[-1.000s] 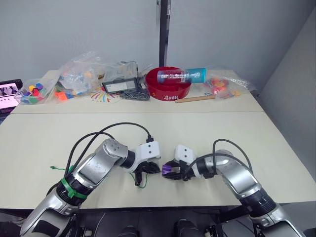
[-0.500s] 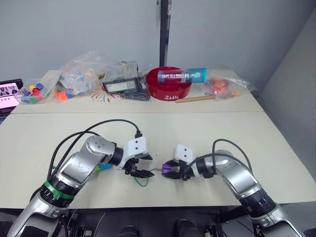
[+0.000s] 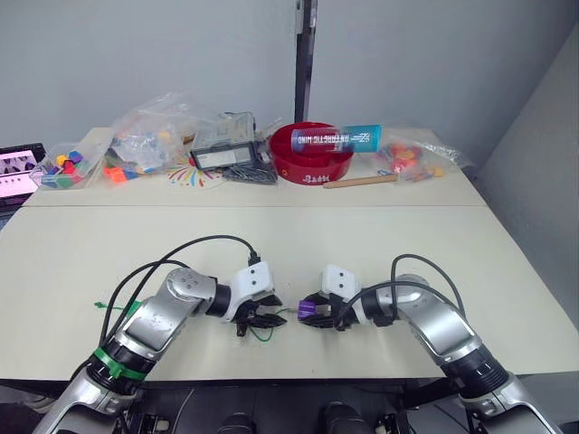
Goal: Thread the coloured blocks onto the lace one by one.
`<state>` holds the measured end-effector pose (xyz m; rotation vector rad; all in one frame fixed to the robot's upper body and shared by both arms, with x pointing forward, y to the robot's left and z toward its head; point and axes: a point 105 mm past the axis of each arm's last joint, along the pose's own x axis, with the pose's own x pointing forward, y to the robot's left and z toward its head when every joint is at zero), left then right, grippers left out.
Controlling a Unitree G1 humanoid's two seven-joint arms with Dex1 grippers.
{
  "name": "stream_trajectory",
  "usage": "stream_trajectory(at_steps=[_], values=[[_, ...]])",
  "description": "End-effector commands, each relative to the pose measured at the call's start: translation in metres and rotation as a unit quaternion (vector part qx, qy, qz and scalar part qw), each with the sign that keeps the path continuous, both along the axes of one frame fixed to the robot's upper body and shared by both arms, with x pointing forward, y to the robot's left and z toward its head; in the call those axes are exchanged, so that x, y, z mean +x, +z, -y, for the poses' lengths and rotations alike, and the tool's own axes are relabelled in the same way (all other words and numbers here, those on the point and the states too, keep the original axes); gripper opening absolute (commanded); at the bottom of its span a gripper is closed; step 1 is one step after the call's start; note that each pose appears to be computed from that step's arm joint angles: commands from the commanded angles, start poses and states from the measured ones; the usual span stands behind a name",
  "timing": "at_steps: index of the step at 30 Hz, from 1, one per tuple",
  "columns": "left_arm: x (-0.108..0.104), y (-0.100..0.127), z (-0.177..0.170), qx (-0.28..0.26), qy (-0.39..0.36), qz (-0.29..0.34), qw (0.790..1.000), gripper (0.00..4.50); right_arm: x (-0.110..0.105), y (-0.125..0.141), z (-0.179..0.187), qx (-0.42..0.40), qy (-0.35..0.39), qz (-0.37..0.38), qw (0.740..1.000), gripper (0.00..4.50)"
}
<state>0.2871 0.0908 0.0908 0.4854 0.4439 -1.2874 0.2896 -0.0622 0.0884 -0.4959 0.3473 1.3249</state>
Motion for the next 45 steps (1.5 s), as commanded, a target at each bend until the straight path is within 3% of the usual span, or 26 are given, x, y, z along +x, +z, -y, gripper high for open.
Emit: stream_trajectory(at_steps=[1,2,3,13,24,26,30,32,37,40,45], values=[[0.000,0.004,0.004,0.000,-0.010,0.018,1.000,0.49,0.003,-0.007,0.010,-0.015,-0.025,-0.008,1.000,1.38],[0.000,0.004,0.004,0.002,-0.010,0.017,1.000,0.11,0.003,-0.007,0.010,-0.015,-0.025,-0.008,1.000,1.38],[0.000,0.004,0.004,0.004,-0.011,0.018,1.000,0.02,0.003,-0.007,0.010,-0.015,-0.025,-0.008,1.000,1.38],[0.000,0.020,0.021,-0.011,-0.042,0.047,0.998,0.02,0.003,-0.008,0.008,-0.013,-0.026,-0.008,1.000,1.38],[0.001,0.015,0.027,-0.003,-0.049,0.044,0.998,0.02,0.004,-0.008,0.008,-0.013,-0.028,-0.007,1.000,1.38],[0.003,0.017,0.030,-0.022,-0.042,0.032,0.998,0.02,0.002,-0.008,0.006,-0.010,-0.025,-0.009,1.000,1.38],[0.000,0.023,0.026,-0.033,-0.051,0.029,0.998,1.18,0.000,-0.006,0.006,-0.002,-0.025,-0.015,1.000,1.38],[0.000,0.027,0.023,-0.034,-0.054,0.034,0.997,1.76,0.000,-0.005,0.006,-0.001,-0.025,-0.014,1.000,2.41],[-0.003,0.034,0.017,-0.033,-0.072,0.044,0.996,3.50,0.002,0.007,0.006,0.019,-0.028,-0.015,0.999,4.18],[-0.004,0.034,0.019,-0.035,-0.082,0.048,0.995,4.39,0.003,0.015,0.012,0.021,-0.034,-0.007,0.999,4.50],[-0.002,0.027,0.031,-0.047,-0.102,0.060,0.992,4.45,-0.004,0.020,0.031,0.020,-0.045,-0.005,0.999,4.50]])
